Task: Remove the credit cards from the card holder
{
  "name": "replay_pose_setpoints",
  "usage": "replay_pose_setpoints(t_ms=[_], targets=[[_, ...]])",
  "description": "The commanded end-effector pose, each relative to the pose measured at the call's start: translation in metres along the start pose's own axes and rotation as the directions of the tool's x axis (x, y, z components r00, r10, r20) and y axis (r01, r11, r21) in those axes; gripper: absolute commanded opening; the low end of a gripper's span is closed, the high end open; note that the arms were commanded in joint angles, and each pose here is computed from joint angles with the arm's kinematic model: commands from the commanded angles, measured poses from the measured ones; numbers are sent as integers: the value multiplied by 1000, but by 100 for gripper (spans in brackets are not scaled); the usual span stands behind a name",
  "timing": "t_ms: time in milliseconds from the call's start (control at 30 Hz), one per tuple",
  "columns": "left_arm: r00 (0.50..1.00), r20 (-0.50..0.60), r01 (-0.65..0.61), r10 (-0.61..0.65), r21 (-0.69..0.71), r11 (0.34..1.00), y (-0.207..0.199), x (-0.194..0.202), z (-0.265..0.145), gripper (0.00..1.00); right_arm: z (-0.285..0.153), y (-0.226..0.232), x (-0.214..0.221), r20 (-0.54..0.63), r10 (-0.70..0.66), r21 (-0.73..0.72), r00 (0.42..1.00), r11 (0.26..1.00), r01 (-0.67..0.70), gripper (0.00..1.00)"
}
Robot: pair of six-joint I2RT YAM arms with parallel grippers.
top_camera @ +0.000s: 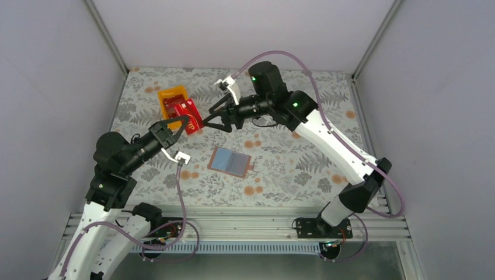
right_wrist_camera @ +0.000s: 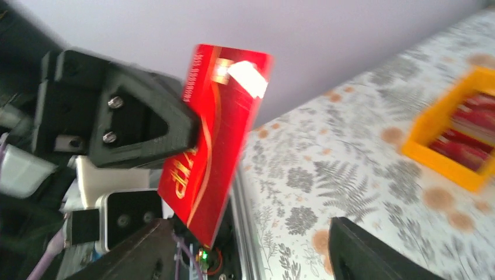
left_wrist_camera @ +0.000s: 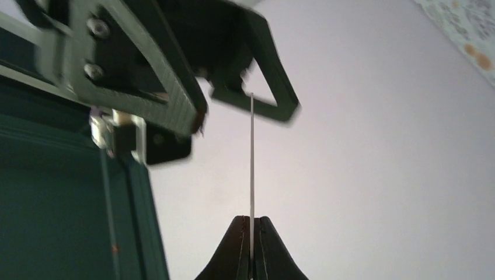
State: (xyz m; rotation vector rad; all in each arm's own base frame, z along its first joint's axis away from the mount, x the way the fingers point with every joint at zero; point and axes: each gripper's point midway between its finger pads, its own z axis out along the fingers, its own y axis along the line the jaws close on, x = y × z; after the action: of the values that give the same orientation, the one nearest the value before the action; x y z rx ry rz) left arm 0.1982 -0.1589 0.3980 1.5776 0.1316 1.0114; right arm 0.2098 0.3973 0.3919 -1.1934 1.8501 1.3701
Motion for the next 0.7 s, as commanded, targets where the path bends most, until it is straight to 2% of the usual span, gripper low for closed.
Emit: replay_pose_setpoints(t_ms=[0, 67, 133, 200, 300, 367, 400, 467, 567, 600, 667], targets=[[907, -103, -370, 409, 267, 890, -32, 40, -1, 2, -55, -35, -28, 177, -17, 320, 984, 946, -41, 76], [941, -204, -162, 269, 427, 890, -57, 67, -1, 2, -77, -54, -29, 226, -11, 436, 974, 895, -91, 84], [929, -362, 124, 76, 499, 858, -72, 94, 3, 2, -94, -69, -27, 258, -9, 511, 966, 850, -129, 86], [844, -531, 405, -74, 542, 736, -96, 115, 9, 2, -107, -79, -23, 274, -5, 552, 962, 820, -153, 88], [669, -728, 693, -149, 540, 477, -141, 127, 11, 2, -118, -89, -18, 287, 2, 579, 958, 796, -175, 90], [567, -807, 810, -165, 509, 291, -174, 124, 13, 2, -125, -95, -15, 296, 3, 588, 955, 787, -185, 90], [490, -856, 866, -165, 456, 205, -190, 124, 15, 2, -128, -98, -14, 300, 5, 591, 954, 784, -190, 90], [379, -919, 924, -110, 370, 98, -223, 134, 19, 2, -130, -102, -11, 302, 13, 595, 953, 779, -199, 94], [248, -966, 969, -71, 247, 31, -267, 151, 30, 2, -133, -110, -3, 296, 30, 606, 955, 767, -212, 95], [223, -973, 975, -67, 222, 13, -284, 153, 35, 2, -134, -113, -1, 296, 34, 608, 955, 764, -216, 95], [190, -980, 982, -62, 189, 22, -306, 160, 42, 2, -135, -118, 4, 293, 48, 612, 955, 758, -226, 95]])
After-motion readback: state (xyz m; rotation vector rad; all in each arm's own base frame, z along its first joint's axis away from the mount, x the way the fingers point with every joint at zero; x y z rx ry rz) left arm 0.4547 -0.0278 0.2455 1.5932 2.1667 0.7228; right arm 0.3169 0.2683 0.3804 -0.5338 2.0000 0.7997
